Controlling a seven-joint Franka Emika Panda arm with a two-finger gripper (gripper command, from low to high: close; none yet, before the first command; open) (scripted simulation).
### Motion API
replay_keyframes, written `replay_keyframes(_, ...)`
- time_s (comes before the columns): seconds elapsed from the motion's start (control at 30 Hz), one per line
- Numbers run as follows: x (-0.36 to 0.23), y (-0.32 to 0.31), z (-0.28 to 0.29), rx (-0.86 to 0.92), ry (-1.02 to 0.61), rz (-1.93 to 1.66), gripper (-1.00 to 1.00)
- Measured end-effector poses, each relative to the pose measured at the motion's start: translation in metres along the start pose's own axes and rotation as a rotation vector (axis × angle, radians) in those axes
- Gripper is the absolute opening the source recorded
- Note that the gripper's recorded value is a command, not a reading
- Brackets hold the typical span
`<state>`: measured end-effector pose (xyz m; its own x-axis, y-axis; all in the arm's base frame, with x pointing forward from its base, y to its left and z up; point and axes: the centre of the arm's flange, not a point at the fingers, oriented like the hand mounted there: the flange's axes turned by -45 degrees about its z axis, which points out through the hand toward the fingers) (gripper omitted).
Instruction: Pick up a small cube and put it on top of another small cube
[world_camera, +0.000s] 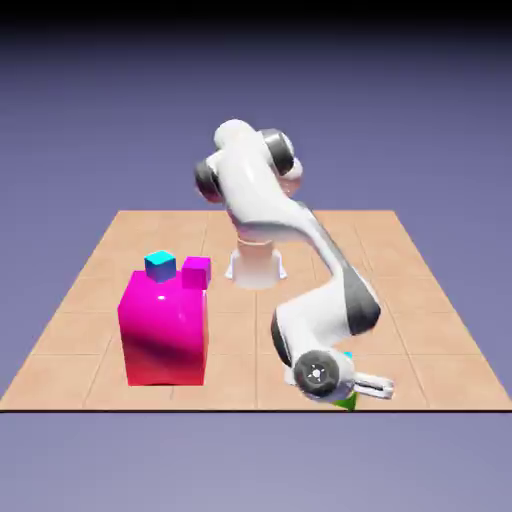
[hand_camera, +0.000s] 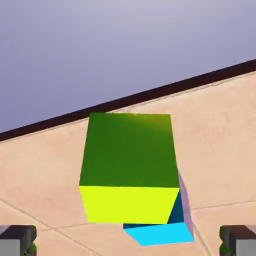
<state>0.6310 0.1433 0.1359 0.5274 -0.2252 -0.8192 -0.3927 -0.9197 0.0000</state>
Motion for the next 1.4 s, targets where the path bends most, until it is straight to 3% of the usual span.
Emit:
replay_keyframes(0.17,0.014,0.0,0.05,0.0,0.0,0.0,0.0)
replay_keyframes(0.2,0.016,0.0,0.061,0.0,0.0,0.0,-1.0)
replay_keyframes(0.27,0.016,0.0,0.061,0.001,0.0,0.0,-1.0)
replay_keyframes(0.43,0.0,0.001,-0.001,-0.002,0.008,0.0,-1.0)
replay_keyframes(0.67,-0.014,0.048,-0.058,-0.201,0.404,-0.046,-1.0)
replay_keyframes(1.07,-0.078,0.122,-0.153,-0.674,0.957,-0.218,-1.0)
replay_keyframes(1.4,-0.158,0.167,-0.192,-1.183,1.214,-0.441,-1.0)
